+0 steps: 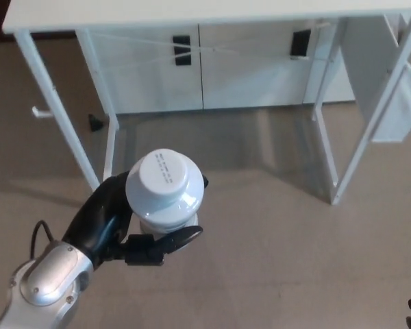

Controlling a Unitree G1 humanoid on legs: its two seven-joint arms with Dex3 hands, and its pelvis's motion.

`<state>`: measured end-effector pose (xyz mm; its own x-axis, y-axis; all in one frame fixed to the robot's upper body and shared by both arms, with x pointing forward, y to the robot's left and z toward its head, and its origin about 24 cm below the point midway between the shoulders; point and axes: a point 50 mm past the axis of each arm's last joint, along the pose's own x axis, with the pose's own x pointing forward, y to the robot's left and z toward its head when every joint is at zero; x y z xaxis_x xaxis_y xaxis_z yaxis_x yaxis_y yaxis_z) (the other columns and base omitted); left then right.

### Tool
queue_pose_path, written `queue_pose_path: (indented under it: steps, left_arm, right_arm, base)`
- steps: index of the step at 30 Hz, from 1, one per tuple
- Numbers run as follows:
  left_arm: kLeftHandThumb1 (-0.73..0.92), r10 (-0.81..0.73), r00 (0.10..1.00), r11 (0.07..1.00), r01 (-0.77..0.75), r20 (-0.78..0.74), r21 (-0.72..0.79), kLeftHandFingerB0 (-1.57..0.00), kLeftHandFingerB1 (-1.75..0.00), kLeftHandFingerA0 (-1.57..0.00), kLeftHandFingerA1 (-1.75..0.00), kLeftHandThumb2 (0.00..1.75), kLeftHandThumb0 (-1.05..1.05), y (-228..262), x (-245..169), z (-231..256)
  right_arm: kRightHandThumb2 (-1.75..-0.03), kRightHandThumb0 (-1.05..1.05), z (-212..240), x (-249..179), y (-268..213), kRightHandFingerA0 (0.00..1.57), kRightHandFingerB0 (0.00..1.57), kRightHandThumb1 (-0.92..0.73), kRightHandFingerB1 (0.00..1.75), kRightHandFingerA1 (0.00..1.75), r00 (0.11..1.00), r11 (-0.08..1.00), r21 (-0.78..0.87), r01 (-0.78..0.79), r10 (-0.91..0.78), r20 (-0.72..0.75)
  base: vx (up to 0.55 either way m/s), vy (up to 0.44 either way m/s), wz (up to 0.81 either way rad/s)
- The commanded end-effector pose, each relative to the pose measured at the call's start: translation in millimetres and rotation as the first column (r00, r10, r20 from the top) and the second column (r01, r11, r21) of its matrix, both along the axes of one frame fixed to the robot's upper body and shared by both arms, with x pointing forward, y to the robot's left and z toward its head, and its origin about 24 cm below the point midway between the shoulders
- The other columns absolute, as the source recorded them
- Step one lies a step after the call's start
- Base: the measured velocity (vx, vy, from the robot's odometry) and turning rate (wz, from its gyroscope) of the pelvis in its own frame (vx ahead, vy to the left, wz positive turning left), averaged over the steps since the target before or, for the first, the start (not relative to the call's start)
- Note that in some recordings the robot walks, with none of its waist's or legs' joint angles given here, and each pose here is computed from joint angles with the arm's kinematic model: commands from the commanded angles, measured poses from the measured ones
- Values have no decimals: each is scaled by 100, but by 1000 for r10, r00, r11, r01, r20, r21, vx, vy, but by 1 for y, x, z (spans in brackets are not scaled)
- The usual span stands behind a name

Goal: The robot picks up a bottle from a person using its left hand and walk towards the table in frontand put the bottle on the table.

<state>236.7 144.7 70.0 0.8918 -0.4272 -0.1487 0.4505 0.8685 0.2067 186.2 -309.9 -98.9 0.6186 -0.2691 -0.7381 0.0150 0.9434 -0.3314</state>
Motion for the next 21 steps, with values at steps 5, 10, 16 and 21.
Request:
queue_pose_path:
  steps: [5, 10, 16, 21]
  left_arm:
    - [77, -15, 999, 1000, 15, 48, -2, -76, -95, -103, -132, 79, -14, 1, -4, 8]
    - [75, -17, 999, 1000, 18, 46, -21, -79, -95, -102, -132, 81, -14, -1, -6, 8]
    - [76, -25, 999, 1000, 26, 44, -14, -78, -94, -101, -132, 80, -15, -3, -9, 9]
    - [75, -38, 998, 999, 39, 56, -21, -78, -94, -102, -131, 82, -14, -3, -9, 8]
  right_arm:
    - [-58, -39, -4, -11, -5, 68, 58, -58, 42, 46, 999, 1000, -5, 19, -19, -32]
    - [-59, -38, -4, -13, -5, 70, 57, -59, 42, 47, 999, 1000, -8, 17, -17, -36]
    - [-58, -38, -5, -15, -6, 71, 57, -60, 42, 46, 999, 1000, -14, 15, -15, -44]
    - [-57, -36, -5, -16, -6, 67, 57, -60, 41, 46, 999, 1000, -17, 3, -4, -49]
  base:
    - [400, 10, -15]
    - [433, 116, -29]
    - [506, 247, -3]
    - [458, 191, 8]
